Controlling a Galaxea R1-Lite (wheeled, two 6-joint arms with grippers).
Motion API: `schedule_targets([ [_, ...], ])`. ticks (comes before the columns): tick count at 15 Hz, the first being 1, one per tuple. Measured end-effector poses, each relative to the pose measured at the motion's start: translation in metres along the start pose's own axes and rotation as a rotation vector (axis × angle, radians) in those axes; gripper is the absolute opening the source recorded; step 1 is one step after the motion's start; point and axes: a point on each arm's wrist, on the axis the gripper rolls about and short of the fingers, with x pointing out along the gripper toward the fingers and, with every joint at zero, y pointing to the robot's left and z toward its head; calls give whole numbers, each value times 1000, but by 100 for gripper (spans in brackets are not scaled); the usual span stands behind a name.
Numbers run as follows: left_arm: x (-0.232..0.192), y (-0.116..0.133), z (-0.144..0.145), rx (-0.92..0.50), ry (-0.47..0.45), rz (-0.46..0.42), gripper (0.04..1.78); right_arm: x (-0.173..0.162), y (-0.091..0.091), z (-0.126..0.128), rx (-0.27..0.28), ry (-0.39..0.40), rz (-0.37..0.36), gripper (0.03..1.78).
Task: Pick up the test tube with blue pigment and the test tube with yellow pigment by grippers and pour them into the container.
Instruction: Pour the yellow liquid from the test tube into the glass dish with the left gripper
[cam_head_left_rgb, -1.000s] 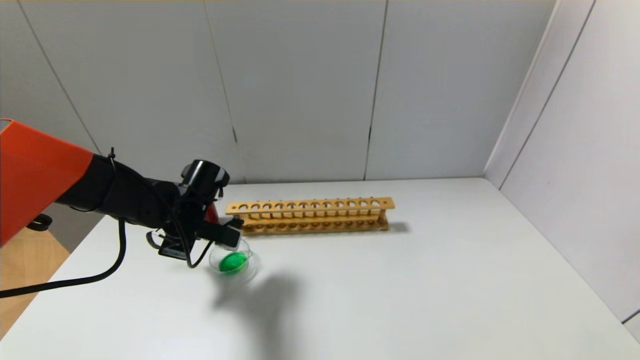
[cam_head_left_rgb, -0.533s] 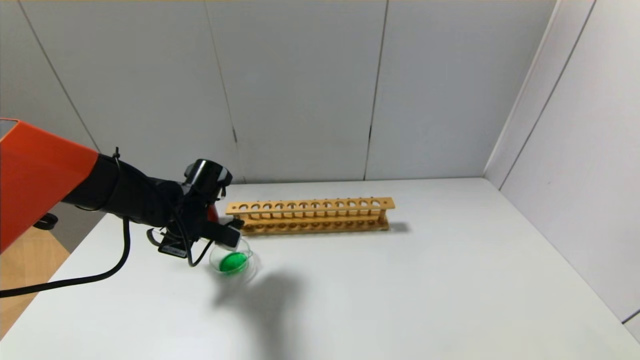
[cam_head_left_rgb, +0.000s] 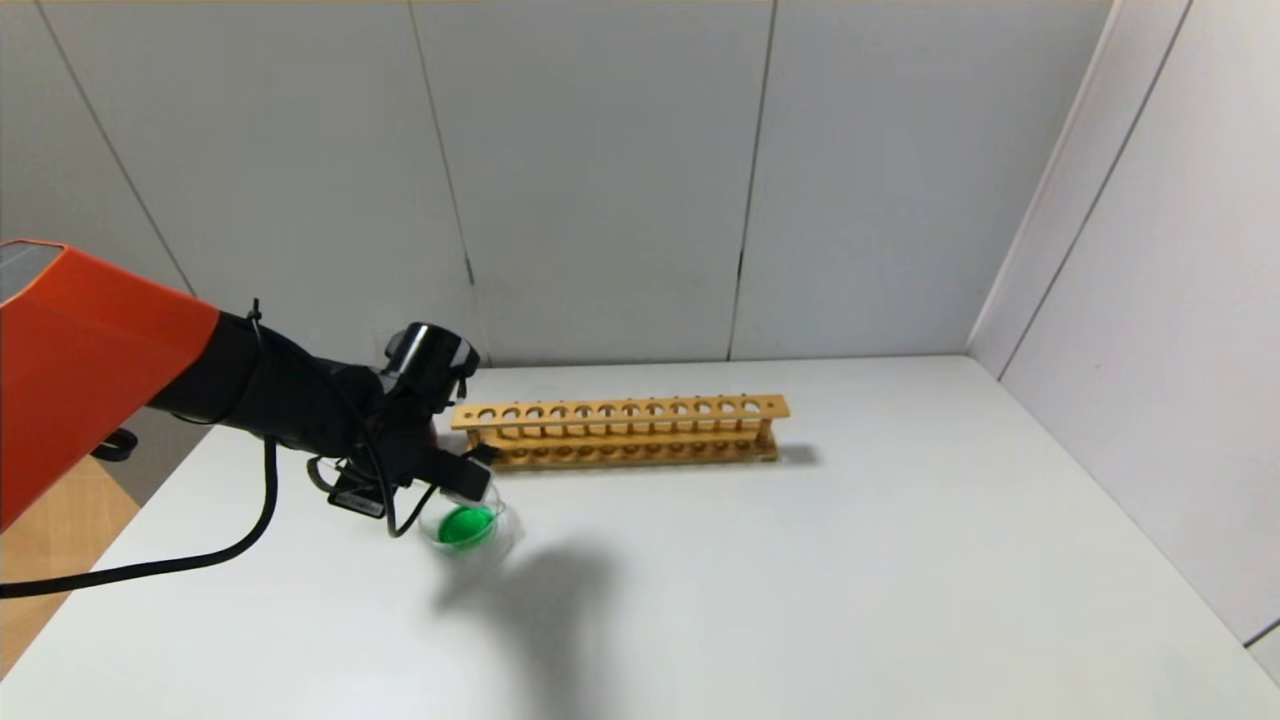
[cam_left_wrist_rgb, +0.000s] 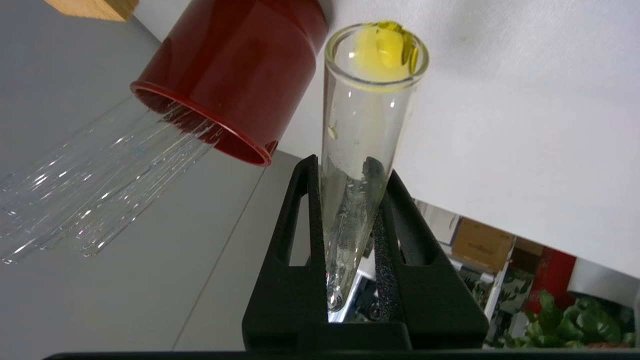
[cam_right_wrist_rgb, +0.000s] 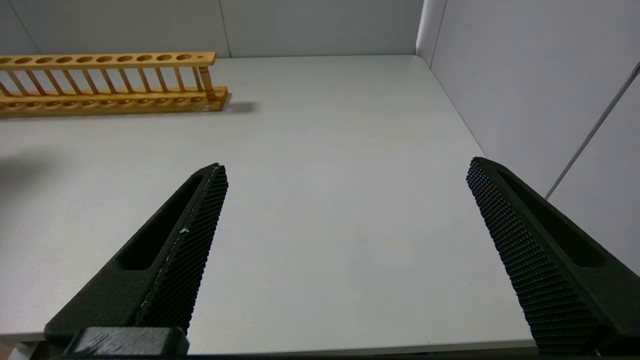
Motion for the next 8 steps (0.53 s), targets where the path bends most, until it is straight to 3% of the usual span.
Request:
schedule_targets([
  [8, -9, 3, 9, 60, 37, 21, 32, 0, 0, 0, 0, 0, 0, 175],
])
